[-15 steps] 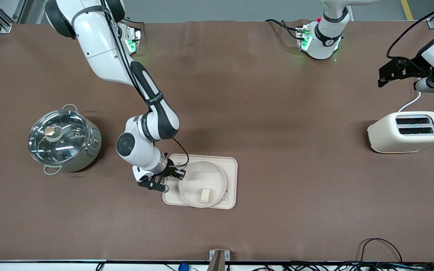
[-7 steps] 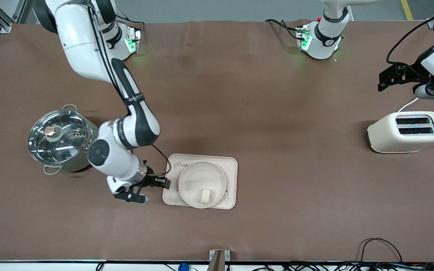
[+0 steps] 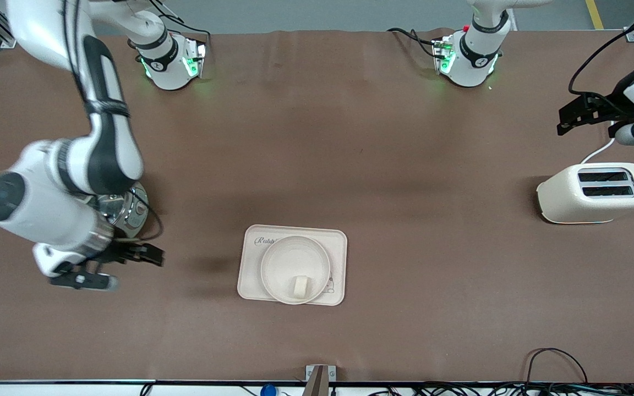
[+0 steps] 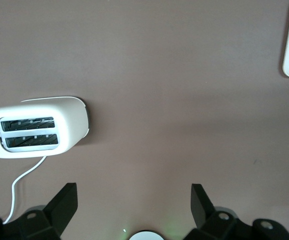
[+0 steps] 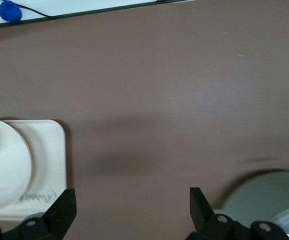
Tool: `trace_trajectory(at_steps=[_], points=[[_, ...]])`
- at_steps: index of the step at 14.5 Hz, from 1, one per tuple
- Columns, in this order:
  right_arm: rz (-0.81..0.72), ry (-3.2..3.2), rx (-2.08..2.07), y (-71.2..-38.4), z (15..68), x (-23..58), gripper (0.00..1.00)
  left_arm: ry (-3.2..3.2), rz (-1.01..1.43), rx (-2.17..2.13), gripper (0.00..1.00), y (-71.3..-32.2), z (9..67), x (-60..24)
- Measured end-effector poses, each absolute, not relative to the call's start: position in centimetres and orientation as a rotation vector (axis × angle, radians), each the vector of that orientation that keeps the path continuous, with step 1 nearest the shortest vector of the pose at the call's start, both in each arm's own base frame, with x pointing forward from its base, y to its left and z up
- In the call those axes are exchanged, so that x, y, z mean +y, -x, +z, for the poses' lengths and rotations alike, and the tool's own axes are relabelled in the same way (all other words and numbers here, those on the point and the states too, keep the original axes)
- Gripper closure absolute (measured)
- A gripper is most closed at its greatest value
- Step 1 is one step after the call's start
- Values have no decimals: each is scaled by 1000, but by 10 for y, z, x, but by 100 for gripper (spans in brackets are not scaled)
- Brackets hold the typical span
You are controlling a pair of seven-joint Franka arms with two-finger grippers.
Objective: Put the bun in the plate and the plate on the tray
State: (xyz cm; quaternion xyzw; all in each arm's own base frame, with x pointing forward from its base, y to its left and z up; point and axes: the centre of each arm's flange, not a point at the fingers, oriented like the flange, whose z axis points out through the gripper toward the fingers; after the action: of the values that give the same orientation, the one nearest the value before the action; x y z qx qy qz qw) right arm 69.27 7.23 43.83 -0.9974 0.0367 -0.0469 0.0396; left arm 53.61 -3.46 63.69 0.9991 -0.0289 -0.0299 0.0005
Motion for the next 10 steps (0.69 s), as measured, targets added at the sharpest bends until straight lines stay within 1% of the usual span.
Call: trace_trajectory(at_steps=[3, 5, 10], points=[[-111, 3082, 44, -664, 493, 11, 0, -3139, -89, -54, 0, -536, 638, -31], [-89, 3085, 40, -644, 525, -14, 0, -3139, -90, -60, 0, -535, 639, -33], [-128, 3092, -1, -598, 604, -31, 0, -3141, -107, -132, 0, -529, 641, -58]])
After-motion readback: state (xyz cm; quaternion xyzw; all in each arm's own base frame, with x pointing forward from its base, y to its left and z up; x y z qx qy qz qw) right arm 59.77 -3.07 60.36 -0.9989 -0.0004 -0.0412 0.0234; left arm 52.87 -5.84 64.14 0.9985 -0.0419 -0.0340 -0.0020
